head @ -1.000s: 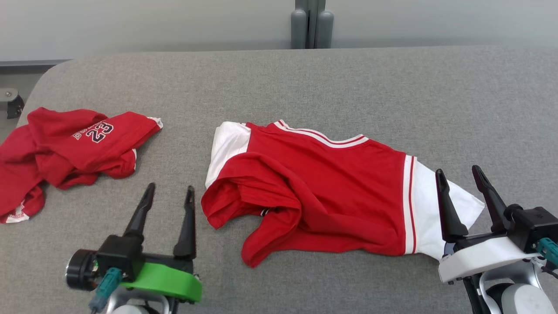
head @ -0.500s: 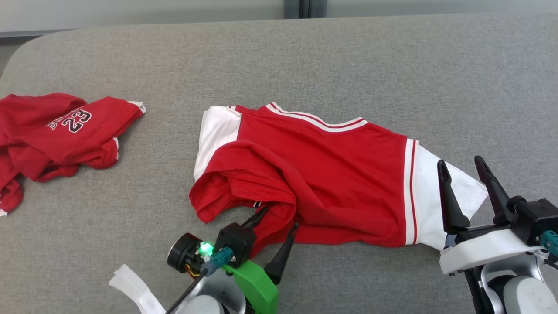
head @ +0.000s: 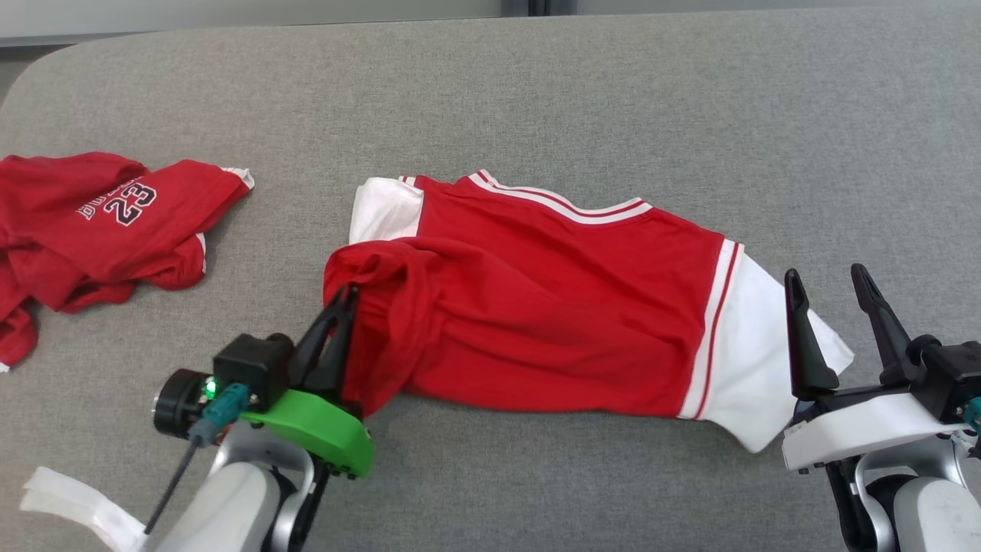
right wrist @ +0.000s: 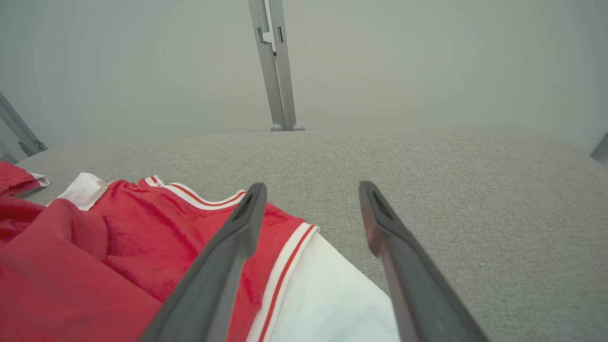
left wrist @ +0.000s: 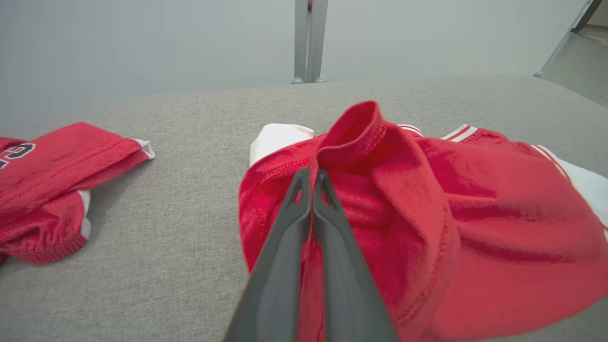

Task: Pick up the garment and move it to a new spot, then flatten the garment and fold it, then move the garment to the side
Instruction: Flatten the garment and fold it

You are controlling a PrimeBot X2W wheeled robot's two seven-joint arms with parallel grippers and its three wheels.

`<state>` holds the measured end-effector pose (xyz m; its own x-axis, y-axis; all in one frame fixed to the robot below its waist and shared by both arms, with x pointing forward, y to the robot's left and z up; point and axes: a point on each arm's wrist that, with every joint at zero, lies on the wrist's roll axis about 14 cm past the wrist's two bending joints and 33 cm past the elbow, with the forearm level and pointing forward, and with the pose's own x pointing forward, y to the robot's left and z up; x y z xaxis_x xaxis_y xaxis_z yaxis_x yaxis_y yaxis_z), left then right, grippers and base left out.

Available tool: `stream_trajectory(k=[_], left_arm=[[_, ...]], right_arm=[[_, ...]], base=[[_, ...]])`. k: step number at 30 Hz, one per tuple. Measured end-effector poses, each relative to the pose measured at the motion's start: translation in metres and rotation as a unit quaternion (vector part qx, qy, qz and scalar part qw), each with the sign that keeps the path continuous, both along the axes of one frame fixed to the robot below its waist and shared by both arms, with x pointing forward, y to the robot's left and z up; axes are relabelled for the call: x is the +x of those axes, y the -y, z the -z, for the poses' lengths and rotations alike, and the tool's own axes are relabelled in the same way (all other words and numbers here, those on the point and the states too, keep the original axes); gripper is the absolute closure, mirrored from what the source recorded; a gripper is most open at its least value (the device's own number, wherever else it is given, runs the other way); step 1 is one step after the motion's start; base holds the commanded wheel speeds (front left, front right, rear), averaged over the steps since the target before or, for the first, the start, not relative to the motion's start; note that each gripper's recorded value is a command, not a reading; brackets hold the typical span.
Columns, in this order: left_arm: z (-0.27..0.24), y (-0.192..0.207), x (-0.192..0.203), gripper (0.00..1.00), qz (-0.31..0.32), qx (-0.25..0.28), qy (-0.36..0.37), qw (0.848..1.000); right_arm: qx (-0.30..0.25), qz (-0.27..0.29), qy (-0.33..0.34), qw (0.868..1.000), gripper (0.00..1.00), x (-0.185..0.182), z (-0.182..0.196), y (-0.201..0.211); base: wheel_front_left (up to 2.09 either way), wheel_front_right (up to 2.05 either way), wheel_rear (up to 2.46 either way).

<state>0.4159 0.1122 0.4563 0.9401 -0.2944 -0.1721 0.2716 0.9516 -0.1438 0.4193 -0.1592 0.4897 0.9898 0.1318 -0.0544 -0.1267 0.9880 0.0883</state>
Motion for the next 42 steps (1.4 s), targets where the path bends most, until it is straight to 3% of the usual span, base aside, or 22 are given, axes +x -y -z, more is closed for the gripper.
stream_trajectory(k=[5, 6, 7, 15, 19, 24, 31, 42], left_arm=[[0.012, -0.035, 0.006, 1.0, -0.043, 0.006, -0.028, 0.999], [0.018, -0.04, 0.006, 0.6, -0.055, -0.002, -0.04, 0.998], [0.02, -0.043, 0.006, 0.0, -0.06, -0.002, -0.044, 0.997], [0.0, -0.081, 0.014, 0.0, -0.15, -0.034, 0.018, 0.988], [-0.028, -0.096, 0.012, 0.0, -0.18, -0.022, 0.071, 0.981], [-0.052, -0.095, -0.008, 0.0, -0.182, -0.006, 0.112, 0.977], [-0.053, -0.084, -0.042, 0.0, -0.173, -0.001, 0.112, 0.979], [-0.056, -0.08, -0.049, 0.0, -0.163, 0.001, 0.108, 0.981]], right_arm=[[0.002, 0.0, -0.001, 1.0, 0.0, 0.004, 0.002, -0.001], [0.002, 0.0, -0.001, 1.0, 0.0, 0.006, 0.002, -0.001], [0.002, 0.0, -0.001, 1.0, 0.0, 0.006, 0.002, -0.001], [-0.001, -0.004, 0.014, 1.0, 0.0, 0.006, -0.007, -0.004], [-0.003, -0.009, 0.03, 1.0, 0.0, 0.004, -0.019, -0.007], [-0.005, -0.02, 0.031, 0.999, 0.0, -0.008, -0.025, -0.013], [-0.003, -0.018, 0.033, 0.999, 0.0, -0.028, -0.032, -0.011], [-0.003, -0.012, 0.034, 0.999, 0.0, -0.036, -0.035, -0.007]], base=[[0.0, 0.0, 0.0], [0.0, 0.0, 0.0], [0.0, 0.0, 0.0], [0.0, 0.0, 0.0], [0.0, 0.0, 0.0], [0.0, 0.0, 0.0], [0.0, 0.0, 0.0], [0.0, 0.0, 0.0]])
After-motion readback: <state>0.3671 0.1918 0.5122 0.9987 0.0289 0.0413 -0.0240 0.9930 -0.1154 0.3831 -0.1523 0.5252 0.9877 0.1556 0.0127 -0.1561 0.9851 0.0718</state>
